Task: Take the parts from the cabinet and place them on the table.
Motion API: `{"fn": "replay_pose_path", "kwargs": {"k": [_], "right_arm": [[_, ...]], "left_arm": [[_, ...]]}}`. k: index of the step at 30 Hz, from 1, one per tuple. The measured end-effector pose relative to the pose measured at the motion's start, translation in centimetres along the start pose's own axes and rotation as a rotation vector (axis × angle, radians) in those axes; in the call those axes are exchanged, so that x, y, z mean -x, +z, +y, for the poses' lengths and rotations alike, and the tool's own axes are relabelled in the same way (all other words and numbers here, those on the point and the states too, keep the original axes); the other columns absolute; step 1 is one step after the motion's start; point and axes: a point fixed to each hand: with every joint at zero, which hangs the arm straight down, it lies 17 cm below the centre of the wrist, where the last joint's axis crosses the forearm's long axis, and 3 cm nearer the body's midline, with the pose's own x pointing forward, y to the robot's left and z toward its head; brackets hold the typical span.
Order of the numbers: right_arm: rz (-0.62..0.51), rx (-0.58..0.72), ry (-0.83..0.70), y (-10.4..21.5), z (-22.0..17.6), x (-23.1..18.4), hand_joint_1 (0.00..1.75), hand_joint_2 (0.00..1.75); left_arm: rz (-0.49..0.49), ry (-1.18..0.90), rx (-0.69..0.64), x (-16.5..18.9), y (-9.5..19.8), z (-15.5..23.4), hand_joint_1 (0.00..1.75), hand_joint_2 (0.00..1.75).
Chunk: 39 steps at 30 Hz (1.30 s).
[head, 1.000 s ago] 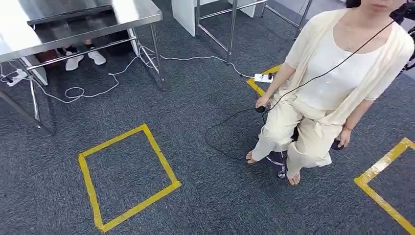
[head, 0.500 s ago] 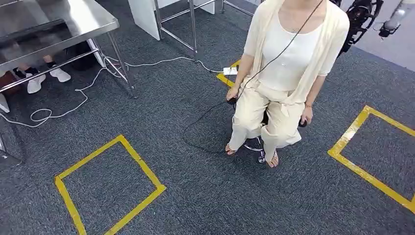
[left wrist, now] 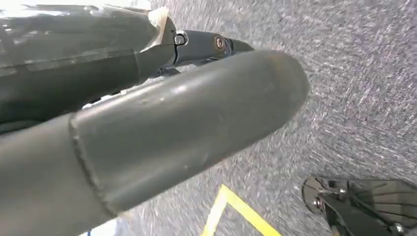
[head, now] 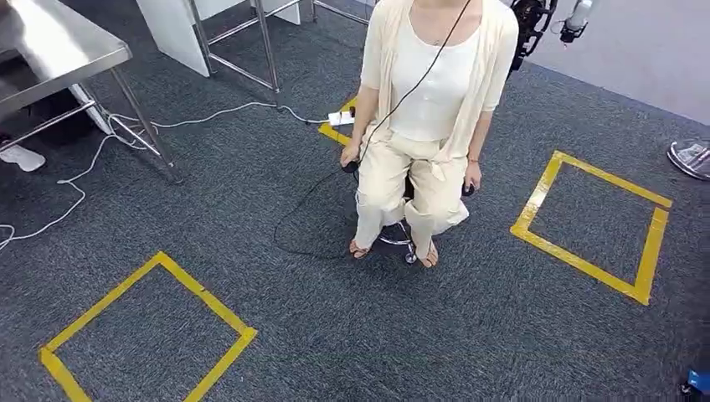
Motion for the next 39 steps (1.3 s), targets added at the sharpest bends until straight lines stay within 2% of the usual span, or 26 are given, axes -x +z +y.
{"fn": "replay_pose_path", "kwargs": {"k": [20, 39], "right_arm": [[-0.011, 0.025, 0.013, 0.0, -0.35, -0.07, 0.0, 0.0], [0.01, 0.036, -0.014, 0.05, -0.4, 0.36, 0.0, 0.0]], "left_arm": [[0.008, 0.003, -0.001, 0.46, 0.02, -0.04, 0.0, 0.0], [-0.026, -0.04, 0.004, -0.23, 0.04, -0.17, 0.0, 0.0]]}}
